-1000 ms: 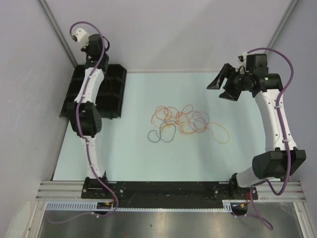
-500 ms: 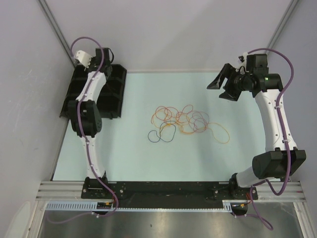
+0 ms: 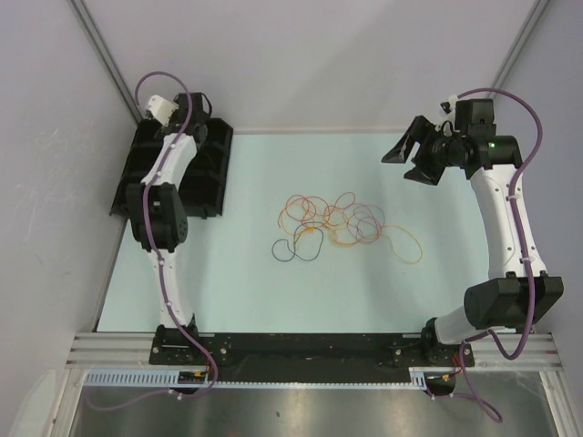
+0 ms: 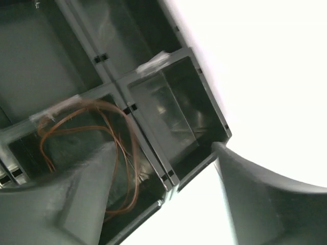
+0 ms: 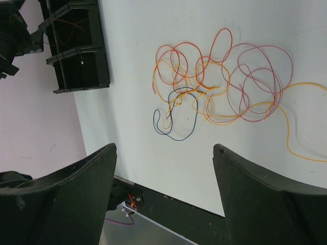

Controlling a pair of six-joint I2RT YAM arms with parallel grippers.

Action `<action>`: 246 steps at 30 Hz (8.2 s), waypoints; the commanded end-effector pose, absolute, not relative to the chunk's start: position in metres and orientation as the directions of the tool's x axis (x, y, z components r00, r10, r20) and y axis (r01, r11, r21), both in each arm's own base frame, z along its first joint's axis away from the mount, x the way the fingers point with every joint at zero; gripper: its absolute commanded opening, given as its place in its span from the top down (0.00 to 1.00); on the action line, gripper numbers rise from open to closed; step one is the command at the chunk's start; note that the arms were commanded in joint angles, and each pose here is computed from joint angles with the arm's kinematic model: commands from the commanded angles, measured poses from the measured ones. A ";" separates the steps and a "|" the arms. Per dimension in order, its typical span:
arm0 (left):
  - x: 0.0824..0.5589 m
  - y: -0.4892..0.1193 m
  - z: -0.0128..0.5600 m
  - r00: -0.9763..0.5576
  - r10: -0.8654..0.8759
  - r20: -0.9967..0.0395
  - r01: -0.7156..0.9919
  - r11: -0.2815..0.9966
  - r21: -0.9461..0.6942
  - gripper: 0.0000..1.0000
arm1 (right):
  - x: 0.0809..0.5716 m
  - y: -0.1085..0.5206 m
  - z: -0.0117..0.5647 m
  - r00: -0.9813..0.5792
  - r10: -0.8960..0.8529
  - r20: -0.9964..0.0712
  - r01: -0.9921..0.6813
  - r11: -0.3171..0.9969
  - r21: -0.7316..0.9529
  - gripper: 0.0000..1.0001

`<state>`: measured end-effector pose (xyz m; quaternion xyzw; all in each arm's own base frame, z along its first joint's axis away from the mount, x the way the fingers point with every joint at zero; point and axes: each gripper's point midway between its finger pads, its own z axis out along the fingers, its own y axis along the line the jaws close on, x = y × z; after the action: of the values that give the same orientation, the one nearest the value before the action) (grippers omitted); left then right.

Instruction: Untangle the cables

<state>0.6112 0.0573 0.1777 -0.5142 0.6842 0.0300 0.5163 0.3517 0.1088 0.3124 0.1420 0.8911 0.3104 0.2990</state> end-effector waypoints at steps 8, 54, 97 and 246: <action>0.609 0.046 0.267 -0.008 -0.582 -0.813 -0.608 0.649 -0.458 0.00 | 0.348 0.113 0.328 -0.766 0.422 -0.484 -0.005 0.750 0.662 0.20; 0.300 -0.298 0.090 -0.802 0.361 -0.476 0.500 0.841 -0.205 0.32 | 0.315 0.126 0.277 -0.840 0.424 -0.338 0.126 0.759 0.639 0.21; 0.313 -0.301 0.516 -0.330 -0.259 -0.908 0.671 0.612 -0.419 1.00 | 0.289 0.198 0.474 -0.599 0.395 -0.697 -0.546 0.435 0.716 0.15; 0.351 -0.317 0.420 -0.679 -0.255 -0.688 0.510 0.510 -0.693 1.00 | 0.312 0.300 0.430 -0.609 0.073 -0.790 -0.727 0.345 0.593 0.93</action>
<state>0.3533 -0.3220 0.4189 0.0881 0.7694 -0.4990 0.3889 0.3184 0.3044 0.4073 -0.2146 0.7420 0.5314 0.3479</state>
